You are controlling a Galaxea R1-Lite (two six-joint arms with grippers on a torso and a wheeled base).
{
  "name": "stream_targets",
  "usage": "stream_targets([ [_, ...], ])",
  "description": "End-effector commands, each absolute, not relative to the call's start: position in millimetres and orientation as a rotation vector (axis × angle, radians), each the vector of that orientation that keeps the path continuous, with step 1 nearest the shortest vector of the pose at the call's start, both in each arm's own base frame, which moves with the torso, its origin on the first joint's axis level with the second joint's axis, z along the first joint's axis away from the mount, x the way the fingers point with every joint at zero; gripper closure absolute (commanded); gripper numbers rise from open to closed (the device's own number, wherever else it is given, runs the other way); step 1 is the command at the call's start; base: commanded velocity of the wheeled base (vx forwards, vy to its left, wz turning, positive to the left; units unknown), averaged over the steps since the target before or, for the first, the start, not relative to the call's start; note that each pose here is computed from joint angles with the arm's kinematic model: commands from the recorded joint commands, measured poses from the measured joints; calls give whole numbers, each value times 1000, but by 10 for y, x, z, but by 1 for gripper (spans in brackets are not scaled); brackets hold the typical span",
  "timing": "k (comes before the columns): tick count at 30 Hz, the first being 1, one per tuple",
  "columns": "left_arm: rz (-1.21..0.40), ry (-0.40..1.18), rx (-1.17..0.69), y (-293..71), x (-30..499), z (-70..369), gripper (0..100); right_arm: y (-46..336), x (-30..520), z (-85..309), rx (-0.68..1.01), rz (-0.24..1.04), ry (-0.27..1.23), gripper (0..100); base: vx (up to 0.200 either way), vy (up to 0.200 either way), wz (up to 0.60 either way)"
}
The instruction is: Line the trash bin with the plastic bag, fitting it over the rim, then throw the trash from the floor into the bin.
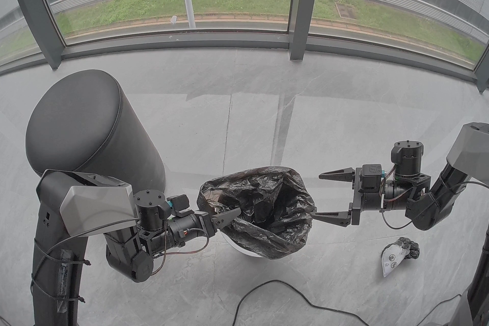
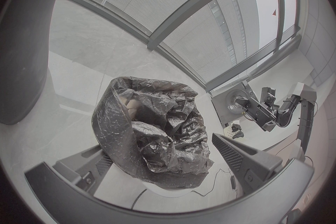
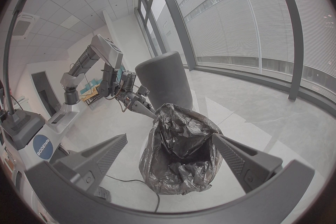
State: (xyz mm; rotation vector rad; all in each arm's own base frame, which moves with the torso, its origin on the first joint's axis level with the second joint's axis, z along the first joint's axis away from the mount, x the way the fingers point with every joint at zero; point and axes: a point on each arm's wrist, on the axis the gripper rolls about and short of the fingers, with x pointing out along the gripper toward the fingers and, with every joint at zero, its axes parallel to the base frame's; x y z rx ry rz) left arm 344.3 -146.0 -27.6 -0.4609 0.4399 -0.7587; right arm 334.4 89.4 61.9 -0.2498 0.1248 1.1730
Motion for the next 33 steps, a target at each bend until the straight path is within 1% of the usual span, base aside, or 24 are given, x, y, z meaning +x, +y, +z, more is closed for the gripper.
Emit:
stream_targets([
  [1, -760, 437, -452, -1472, 3443, -288, 0, 896, 3342, 612, -250, 1175, 126, 0, 0, 0, 0],
  [7, -783, 388, -383, -1483, 3483, -256, 0, 896, 3342, 612, -250, 1175, 126, 0, 0, 0, 0],
  [8, -784, 391, -385, -1482, 3480, -258, 100, 895, 3340, 609, -250, 1175, 127, 0, 0, 0, 0],
  [19, -781, 416, -384, -1481, 3460, -336, 100, 884, 3311, 587, -245, 1175, 139, 0, 0, 0, 0],
  [25, -793, 383, -419, -1477, 3446, -119, 100, 883, 3307, 547, -241, 1177, 152, 0, 0, 0, 0],
  [29, -842, 427, -531, -1464, 3351, 73, 100, 892, 3323, 507, -244, 1177, 142, 0, 0, 0, 0],
  [33, -846, 470, -619, -1451, 3294, 152, 100, 896, 3343, 482, -251, 1172, 122, 0, 0, 0, 0],
])
